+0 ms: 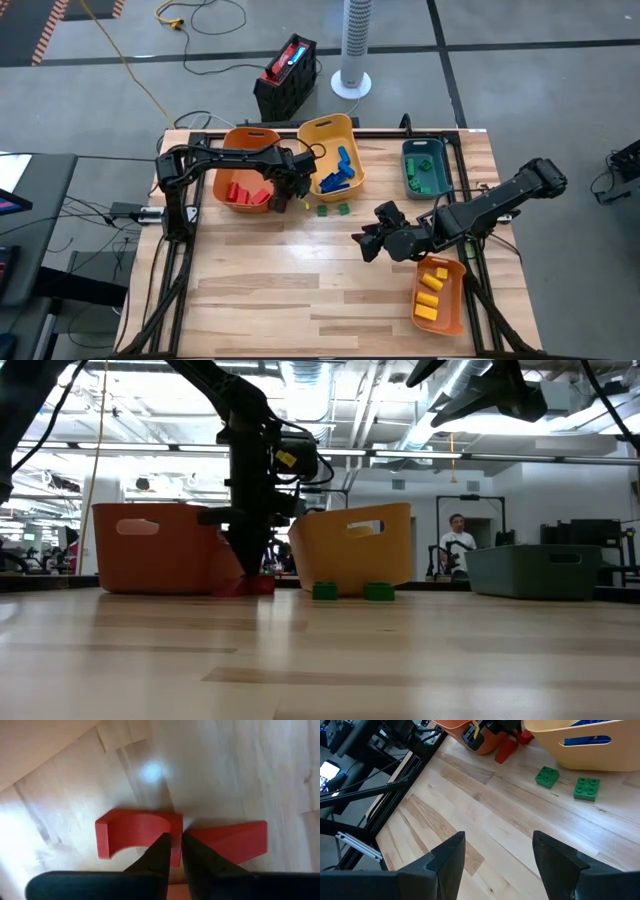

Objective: Sort blocks
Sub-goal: Put the red block into the top orange bin

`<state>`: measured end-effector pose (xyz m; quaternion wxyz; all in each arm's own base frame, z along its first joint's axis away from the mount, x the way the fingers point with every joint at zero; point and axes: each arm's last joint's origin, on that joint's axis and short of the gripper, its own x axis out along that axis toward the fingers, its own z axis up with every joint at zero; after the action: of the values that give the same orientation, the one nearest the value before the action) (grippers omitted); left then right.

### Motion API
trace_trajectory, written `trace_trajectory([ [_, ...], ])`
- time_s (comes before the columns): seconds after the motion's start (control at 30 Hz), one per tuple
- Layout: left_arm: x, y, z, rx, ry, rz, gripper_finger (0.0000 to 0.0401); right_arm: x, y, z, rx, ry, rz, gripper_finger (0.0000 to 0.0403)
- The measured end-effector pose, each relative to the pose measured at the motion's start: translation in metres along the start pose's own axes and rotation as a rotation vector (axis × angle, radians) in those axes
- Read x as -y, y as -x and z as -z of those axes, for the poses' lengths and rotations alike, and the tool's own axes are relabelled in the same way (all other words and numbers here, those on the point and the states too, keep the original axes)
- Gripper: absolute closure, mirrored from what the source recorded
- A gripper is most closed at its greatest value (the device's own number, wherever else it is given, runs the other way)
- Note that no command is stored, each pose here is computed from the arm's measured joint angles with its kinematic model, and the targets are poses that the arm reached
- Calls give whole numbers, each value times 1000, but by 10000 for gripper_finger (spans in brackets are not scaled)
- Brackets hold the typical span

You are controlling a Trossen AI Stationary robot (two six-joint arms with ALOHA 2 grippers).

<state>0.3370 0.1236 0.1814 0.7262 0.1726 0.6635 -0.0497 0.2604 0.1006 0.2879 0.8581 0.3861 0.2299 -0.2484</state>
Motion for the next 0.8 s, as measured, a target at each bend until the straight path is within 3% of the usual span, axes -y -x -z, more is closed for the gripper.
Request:
trace_trajectory([
  [0.33,1,1,0,9,34,17,398,0,0,0,-2,2,0,163],
  [0.8,4,21,-8,-9,50,46,401,0,0,0,-3,6,-1,163],
])
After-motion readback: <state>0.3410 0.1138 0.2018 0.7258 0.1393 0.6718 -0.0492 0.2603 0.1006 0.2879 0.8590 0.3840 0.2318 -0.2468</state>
